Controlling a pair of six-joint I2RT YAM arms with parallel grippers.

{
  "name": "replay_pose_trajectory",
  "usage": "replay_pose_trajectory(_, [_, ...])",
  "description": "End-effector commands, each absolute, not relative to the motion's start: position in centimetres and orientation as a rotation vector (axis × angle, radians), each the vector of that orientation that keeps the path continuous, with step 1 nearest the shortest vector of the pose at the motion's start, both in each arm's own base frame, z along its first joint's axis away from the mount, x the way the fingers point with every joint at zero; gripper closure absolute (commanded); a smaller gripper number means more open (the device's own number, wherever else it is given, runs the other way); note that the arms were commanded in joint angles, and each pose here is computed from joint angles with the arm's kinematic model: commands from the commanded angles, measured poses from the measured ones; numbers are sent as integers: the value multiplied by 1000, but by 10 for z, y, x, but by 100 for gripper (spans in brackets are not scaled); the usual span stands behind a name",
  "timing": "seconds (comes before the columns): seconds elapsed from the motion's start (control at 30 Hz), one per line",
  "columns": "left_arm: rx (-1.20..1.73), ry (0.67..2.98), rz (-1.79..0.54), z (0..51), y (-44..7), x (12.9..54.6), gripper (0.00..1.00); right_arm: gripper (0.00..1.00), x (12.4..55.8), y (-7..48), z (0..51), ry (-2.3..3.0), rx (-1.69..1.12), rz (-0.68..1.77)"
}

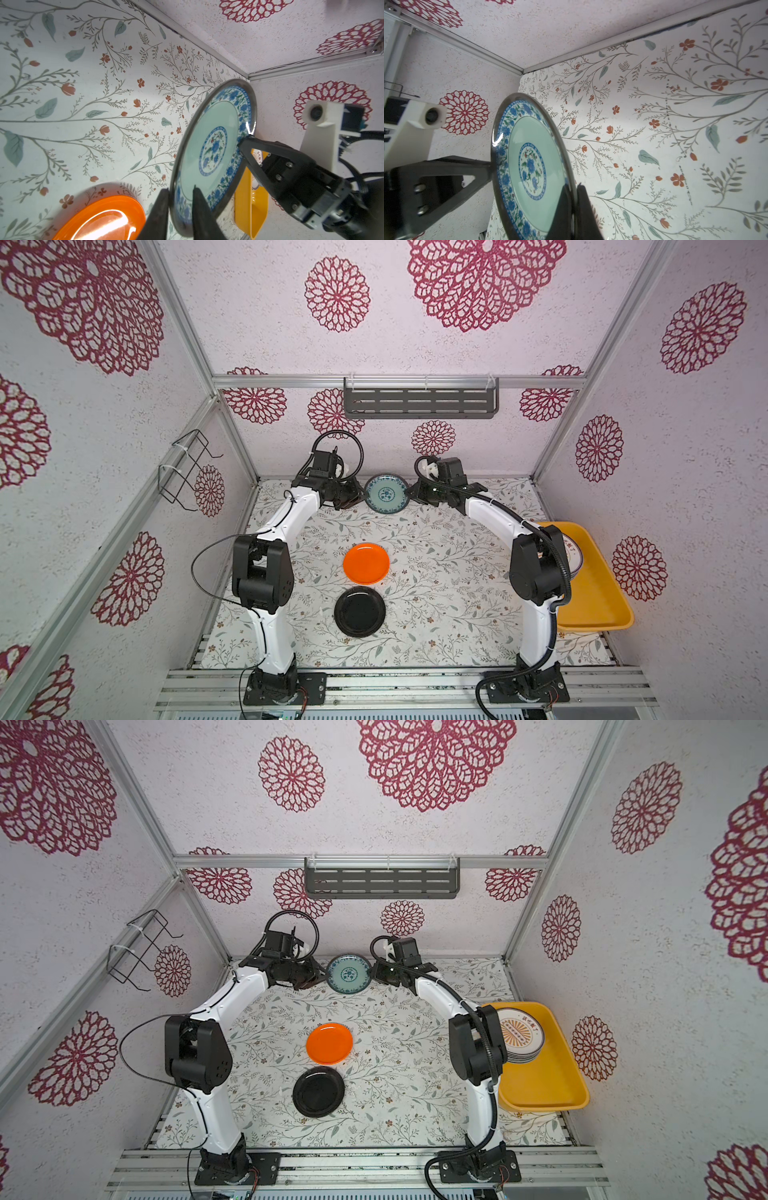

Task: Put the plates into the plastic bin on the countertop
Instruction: 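Carry the blue-floral plate toward the bin with the right gripper while the left releases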

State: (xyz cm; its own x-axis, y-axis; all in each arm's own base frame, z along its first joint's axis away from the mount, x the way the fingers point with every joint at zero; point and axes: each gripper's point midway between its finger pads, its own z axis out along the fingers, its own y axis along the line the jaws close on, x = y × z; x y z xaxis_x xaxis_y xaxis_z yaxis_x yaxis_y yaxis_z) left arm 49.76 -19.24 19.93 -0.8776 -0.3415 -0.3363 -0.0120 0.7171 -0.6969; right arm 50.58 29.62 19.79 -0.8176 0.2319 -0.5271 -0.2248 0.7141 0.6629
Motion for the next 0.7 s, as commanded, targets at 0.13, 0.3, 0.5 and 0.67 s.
replay_pose_trajectory(0.13, [-303,2355,-919,234,-179,494,45,100,504,274,221,2307,30,974])
replay_pose_trajectory(0.3, [-369,2309,-905,248,-181,483,25,100,489,232,228,2304,74,938])
replay_pose_trajectory(0.5, [-287,2287,-822,257,-215,466,12,100,458,153,235,2249,223,875])
replay_pose_trajectory(0.67, [-220,2242,-777,272,-250,450,1,100,425,89,233,2218,369,737])
